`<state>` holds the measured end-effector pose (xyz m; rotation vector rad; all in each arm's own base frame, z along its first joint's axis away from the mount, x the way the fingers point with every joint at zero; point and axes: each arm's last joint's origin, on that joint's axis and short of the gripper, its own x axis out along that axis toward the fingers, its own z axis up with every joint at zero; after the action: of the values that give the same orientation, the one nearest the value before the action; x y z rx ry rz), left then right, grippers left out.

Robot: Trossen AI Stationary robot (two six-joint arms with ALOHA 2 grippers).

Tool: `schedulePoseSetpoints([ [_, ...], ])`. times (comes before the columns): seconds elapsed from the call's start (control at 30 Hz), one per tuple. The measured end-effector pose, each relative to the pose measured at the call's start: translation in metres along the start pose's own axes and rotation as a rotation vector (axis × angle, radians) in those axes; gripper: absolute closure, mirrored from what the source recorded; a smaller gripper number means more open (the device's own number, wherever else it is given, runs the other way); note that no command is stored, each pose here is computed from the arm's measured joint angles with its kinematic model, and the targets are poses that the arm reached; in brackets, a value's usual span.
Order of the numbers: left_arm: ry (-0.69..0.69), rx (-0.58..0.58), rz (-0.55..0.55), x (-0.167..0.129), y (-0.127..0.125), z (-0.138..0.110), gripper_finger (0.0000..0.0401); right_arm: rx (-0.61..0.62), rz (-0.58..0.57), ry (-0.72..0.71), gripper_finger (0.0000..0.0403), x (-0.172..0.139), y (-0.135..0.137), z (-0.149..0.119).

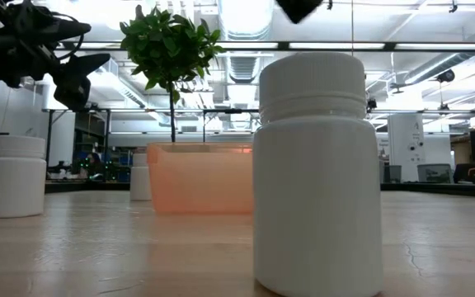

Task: Pick and place pill bottles into a basket
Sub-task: Put the white pill bottle into the orange bin

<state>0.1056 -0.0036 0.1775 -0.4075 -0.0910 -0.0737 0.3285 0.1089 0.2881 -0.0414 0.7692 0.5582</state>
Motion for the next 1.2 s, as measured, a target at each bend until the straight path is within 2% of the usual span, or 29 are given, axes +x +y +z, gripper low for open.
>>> schedulePoseSetpoints([
  [0.07,0.000,0.000,0.000,0.000,0.000,0.000,0.0189,0.145,-0.131,0.044,0.0168,-0.005,0.005,0.003],
  [0.13,0.000,0.000,0.000,0.000,0.000,0.000,0.0189,0.224,-0.205,0.060,0.0170,-0.008,0.007,0.004],
  [0.43,-0.001,0.000,0.000,0.000,0.000,0.000,0.0189,0.279,-0.122,0.098,0.0172,0.001,0.039,-0.001],
  [0.73,-0.001,0.000,0.000,0.000,0.000,0.000,0.0189,0.331,-0.228,0.072,0.0172,0.009,0.077,-0.009],
  [0.9,0.000,0.000,0.000,0.000,0.000,0.000,0.0189,0.354,-0.246,0.072,0.0172,0.016,0.084,-0.011],
  [1.0,0.000,0.000,0.000,0.000,0.000,0.000,0.0189,0.384,-0.228,0.021,0.0172,0.022,0.084,-0.007],
  [1.2,0.000,0.000,0.000,0.000,0.000,0.000,0.0189,0.434,-0.195,-0.074,0.0172,0.053,0.082,-0.001],
])
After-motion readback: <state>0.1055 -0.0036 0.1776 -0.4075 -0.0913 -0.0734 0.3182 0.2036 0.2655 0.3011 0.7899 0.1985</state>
